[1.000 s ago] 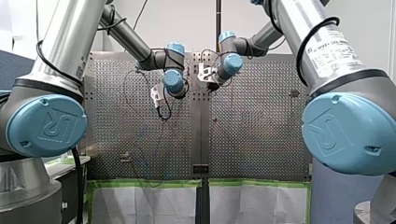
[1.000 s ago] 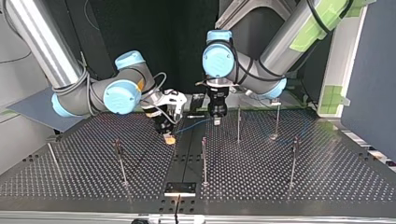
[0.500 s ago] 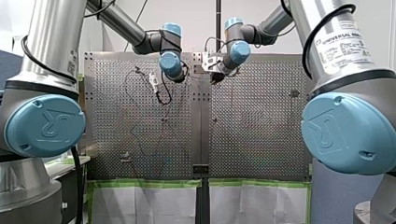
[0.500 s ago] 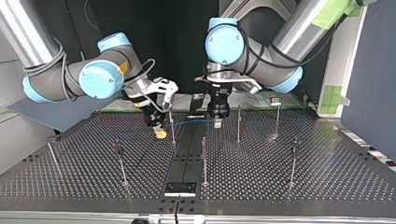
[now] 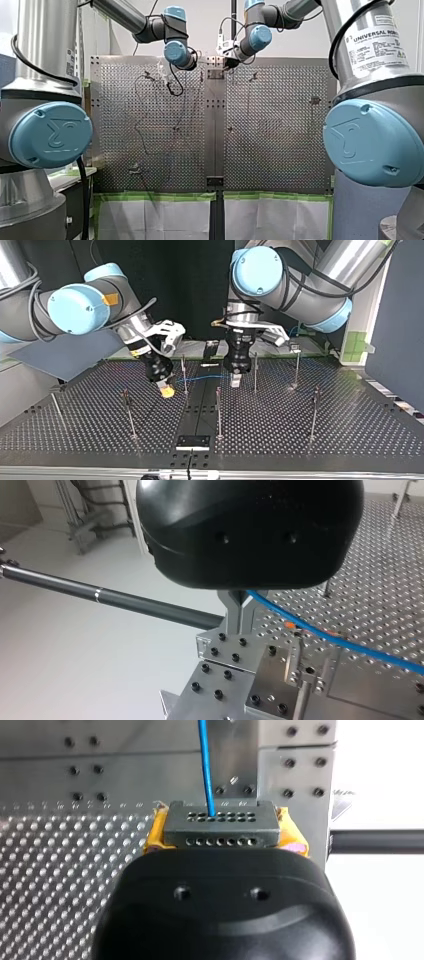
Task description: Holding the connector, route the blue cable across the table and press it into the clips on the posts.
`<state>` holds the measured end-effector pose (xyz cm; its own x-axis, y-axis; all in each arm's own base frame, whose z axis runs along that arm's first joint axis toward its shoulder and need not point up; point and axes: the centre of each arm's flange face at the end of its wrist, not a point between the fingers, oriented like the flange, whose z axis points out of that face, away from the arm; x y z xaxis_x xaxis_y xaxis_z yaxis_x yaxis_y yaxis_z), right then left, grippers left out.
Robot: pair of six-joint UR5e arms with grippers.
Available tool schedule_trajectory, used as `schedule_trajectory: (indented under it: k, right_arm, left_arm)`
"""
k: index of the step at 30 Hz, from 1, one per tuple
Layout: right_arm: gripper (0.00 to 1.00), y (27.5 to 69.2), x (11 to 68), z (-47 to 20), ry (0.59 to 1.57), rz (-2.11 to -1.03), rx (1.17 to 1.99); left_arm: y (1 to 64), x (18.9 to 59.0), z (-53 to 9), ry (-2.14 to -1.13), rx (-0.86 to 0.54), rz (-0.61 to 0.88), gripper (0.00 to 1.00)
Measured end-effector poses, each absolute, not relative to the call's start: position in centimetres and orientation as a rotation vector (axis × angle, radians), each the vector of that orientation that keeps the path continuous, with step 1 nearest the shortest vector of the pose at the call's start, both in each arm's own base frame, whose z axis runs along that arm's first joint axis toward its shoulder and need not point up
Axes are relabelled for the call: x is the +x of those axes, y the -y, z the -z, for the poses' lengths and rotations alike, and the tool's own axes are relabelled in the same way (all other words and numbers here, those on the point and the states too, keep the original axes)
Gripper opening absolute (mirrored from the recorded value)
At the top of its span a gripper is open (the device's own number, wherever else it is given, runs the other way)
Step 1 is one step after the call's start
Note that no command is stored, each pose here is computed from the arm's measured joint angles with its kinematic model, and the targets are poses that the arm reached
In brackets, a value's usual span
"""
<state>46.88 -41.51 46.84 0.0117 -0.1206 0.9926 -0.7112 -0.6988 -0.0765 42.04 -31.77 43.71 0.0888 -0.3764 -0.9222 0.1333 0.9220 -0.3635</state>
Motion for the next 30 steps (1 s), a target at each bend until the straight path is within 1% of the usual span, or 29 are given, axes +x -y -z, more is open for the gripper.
schedule_trajectory:
  k: [7,10,22,30]
  right_arm:
    - [0.0,42.5,47.7,-44.7,0.86,-1.722,1.886]
    - [0.0,43.0,47.8,-44.1,0.868,-1.714,1.892]
    - [0.0,44.6,48.1,-44.4,0.869,-1.729,1.871]
    - [0.0,44.9,48.2,-44.3,0.873,-1.731,1.87]
  left_arm:
    - [32.5,44.0,-42.5,-1.435,-0.176,0.419,0.0]
    - [32.6,45.1,-41.8,-1.439,-0.176,0.418,0.0]
    - [30.1,48.9,-38.6,-1.492,-0.194,0.36,0.0]
    - [28.2,50.9,-38.8,-1.465,-0.19,0.376,0.0]
